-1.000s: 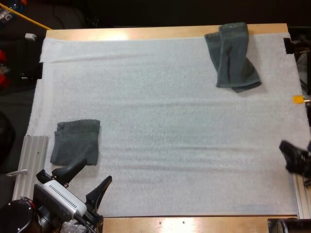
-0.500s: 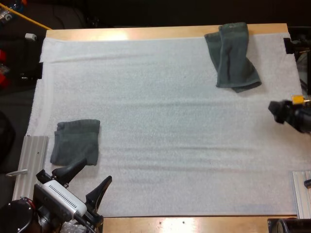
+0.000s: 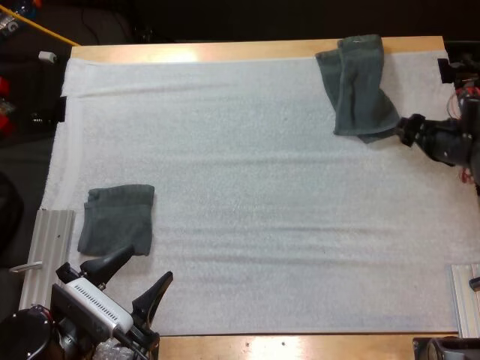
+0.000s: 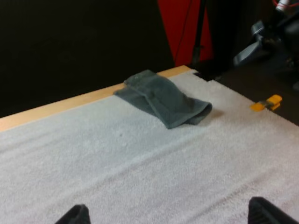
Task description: Pick towel from pile, fold and stack
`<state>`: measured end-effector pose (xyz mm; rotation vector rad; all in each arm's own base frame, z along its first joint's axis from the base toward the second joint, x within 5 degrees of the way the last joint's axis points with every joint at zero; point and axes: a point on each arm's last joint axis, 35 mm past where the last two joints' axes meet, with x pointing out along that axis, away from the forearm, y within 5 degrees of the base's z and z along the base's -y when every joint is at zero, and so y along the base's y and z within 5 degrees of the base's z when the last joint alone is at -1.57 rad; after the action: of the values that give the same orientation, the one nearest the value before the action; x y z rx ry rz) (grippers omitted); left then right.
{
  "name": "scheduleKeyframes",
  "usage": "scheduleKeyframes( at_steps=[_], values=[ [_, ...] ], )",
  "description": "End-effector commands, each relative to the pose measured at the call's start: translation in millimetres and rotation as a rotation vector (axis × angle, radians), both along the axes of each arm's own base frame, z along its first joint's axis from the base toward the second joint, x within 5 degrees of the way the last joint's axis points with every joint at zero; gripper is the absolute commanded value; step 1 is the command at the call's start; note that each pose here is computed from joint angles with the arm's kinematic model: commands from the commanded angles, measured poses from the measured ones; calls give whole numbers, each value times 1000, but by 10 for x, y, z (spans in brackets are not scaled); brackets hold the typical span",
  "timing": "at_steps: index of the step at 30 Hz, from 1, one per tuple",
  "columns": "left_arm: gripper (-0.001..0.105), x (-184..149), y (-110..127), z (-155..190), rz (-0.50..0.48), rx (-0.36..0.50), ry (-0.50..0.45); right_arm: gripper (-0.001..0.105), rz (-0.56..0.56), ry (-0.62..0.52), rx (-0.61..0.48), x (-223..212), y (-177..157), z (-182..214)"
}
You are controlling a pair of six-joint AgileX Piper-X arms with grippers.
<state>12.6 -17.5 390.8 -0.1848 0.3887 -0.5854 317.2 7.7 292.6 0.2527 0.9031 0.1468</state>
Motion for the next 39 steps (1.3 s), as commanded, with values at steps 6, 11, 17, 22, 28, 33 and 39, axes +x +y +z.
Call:
scheduleKeyframes(
  at_steps=[6,11,17,22,28,33,39],
  values=[
    [65,0,-3,17,-7,-13,5,71,-74,16,59,358,-13,-384],
    [65,0,-3,17,-7,-13,5,71,-146,52,127,576,-11,-729],
    [65,0,-3,17,-6,-14,6,71,-209,68,194,758,-8,-1062],
    [65,-10,-17,19,-38,-69,40,71,-246,48,234,873,-8,-1244],
    [65,-14,-22,21,-55,-74,41,71,-314,19,306,1000,-8,-1450],
    [65,-14,-22,21,-55,-74,41,71,-350,11,357,1064,-6,-1589],
    [65,-14,-22,21,-55,-74,41,36,-364,20,350,1078,-10,-1690]
  ],
)
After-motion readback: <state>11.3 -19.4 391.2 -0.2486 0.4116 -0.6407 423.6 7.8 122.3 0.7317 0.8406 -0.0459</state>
